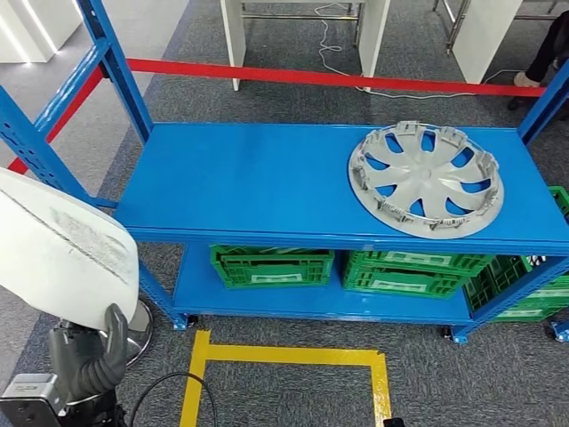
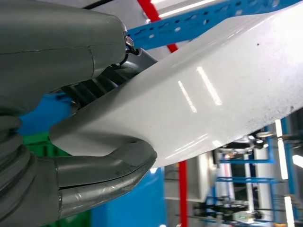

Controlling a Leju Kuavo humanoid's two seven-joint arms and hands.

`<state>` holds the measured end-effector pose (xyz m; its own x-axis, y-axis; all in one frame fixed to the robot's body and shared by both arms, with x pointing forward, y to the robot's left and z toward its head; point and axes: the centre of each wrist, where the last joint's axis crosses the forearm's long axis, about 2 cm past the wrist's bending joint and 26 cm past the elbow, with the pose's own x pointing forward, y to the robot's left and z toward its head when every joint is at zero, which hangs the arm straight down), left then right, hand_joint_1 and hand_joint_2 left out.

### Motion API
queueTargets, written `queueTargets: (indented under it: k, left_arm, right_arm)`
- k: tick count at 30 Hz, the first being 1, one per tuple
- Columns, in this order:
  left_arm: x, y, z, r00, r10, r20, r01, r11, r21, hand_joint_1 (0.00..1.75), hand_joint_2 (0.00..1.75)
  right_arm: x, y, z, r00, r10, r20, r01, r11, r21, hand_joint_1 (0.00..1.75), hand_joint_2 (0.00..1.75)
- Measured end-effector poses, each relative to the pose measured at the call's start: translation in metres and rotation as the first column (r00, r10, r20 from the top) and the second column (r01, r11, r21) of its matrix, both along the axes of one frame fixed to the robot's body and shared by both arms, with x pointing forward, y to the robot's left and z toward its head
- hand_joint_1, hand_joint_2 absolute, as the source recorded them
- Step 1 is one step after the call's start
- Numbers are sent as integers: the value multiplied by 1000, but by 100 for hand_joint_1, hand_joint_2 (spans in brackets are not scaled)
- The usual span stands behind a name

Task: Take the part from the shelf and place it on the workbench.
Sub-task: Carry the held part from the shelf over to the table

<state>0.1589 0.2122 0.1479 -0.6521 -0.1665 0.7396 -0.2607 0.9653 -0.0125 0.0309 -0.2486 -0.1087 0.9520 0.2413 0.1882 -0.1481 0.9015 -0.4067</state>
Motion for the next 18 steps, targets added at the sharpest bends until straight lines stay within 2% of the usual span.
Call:
queueTargets:
  k: [18]
  left_arm:
    - [-6,6,-5,999,37,-30,-36,999,32,175,175]
  right_arm:
    - [0,4,0,1000,-10,3,9,1000,11,0,0]
